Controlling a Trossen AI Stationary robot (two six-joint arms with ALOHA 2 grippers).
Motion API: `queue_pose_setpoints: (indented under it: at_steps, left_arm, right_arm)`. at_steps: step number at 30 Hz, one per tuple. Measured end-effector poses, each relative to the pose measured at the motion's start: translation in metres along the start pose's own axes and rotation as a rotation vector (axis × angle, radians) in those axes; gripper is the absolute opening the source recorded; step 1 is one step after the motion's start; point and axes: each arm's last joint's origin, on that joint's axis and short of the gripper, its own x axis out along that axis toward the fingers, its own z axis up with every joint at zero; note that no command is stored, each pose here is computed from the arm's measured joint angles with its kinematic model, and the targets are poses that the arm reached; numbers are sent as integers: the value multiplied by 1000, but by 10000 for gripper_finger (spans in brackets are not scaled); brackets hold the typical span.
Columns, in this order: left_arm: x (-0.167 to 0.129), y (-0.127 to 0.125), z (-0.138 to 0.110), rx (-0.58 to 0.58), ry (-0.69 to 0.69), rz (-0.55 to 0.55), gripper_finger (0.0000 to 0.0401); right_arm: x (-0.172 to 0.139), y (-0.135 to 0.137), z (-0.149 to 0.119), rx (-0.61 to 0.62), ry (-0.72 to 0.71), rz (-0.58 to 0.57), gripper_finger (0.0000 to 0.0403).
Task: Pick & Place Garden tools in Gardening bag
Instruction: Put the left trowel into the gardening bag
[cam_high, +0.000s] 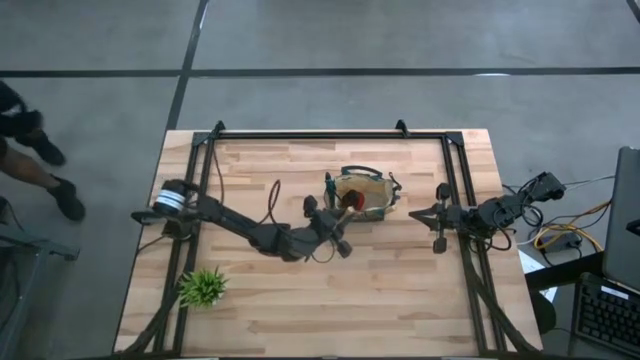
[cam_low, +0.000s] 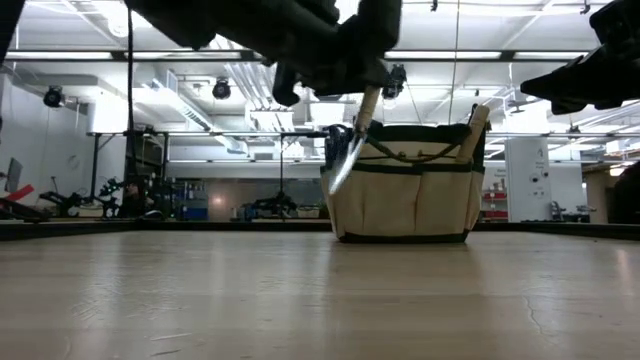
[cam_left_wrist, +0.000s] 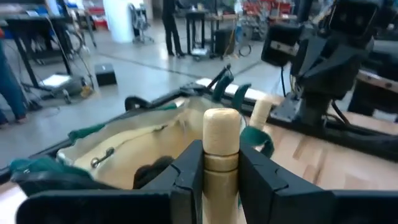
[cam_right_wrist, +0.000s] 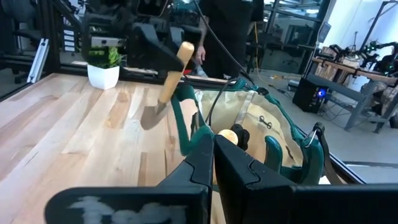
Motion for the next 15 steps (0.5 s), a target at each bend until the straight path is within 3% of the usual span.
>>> queue_pose_setpoints:
  at_steps: [5, 15]
  left_arm:
    - [9, -9, -2, 16, -99, 42, 76]
    - [37, -20, 11, 188, -172, 116, 76]
  right_arm:
    - [0, 0, 0, -22, 0, -1, 8]
    - [0, 0, 0, -26, -1, 0, 8]
